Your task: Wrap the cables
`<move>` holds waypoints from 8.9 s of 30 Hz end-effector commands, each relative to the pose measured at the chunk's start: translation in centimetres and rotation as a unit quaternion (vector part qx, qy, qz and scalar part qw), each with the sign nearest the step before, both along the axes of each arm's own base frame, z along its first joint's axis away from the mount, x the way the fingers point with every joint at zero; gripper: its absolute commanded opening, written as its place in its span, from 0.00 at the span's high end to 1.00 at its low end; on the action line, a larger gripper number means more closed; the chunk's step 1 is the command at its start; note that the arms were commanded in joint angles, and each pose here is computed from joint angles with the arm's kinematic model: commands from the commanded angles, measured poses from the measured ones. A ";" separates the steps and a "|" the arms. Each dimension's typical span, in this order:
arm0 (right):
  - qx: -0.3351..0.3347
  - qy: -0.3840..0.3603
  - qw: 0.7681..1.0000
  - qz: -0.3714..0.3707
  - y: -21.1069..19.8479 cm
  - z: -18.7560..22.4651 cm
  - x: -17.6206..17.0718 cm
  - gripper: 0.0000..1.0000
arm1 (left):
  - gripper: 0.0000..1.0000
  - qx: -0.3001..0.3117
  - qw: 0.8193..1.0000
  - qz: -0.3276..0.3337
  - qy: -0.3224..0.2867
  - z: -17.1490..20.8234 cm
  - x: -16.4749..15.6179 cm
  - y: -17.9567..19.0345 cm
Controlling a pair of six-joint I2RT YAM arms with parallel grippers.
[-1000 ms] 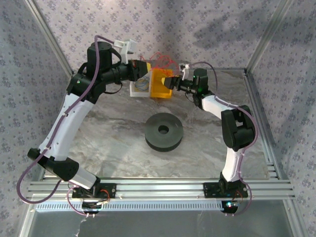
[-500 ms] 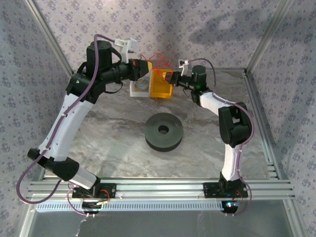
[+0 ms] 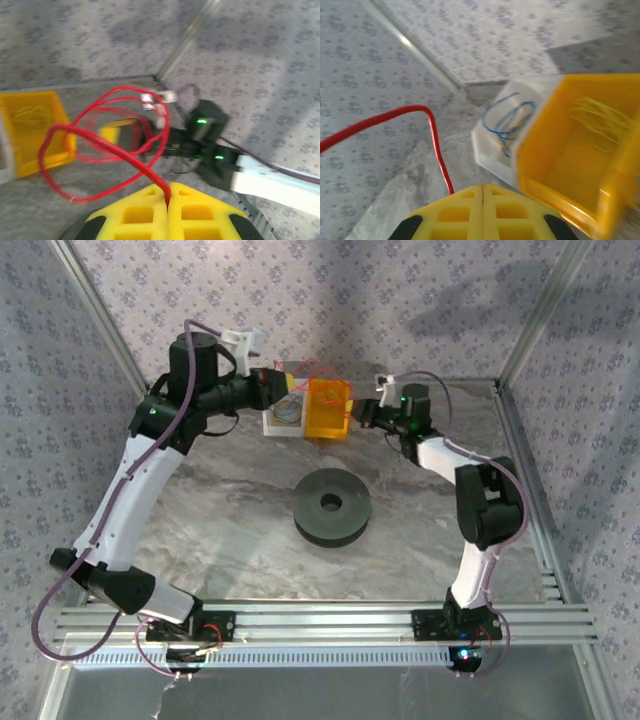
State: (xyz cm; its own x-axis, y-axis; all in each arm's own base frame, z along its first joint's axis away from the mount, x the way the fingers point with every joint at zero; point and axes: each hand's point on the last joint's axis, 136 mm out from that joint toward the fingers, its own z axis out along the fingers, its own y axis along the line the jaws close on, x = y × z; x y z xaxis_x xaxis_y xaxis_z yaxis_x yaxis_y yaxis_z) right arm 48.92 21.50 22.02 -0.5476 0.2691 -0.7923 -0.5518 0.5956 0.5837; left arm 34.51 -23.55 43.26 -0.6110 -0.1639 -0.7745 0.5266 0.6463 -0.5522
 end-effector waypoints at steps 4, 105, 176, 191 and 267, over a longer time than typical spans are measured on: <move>-0.070 0.015 0.985 -0.158 -13.0 0.8 -2.4 1.00 | 1.00 -0.019 0.993 0.111 0.021 -3.3 2.7 8.8; -0.169 -0.041 0.984 -0.043 -6.9 6.7 -7.5 0.12 | 1.00 -0.050 0.959 0.278 -0.022 -3.2 10.1 14.9; -0.500 -0.333 0.797 0.065 7.4 16.9 2.9 1.00 | 0.35 0.023 0.987 0.147 0.068 -13.5 0.8 13.0; -0.510 -0.500 0.696 0.073 11.6 20.9 2.1 1.00 | 0.45 0.047 0.978 -0.004 0.201 -27.6 2.1 0.0; -0.474 -0.398 0.776 0.125 12.6 9.8 2.5 1.00 | 0.88 0.368 0.889 0.223 0.154 -22.3 4.1 12.2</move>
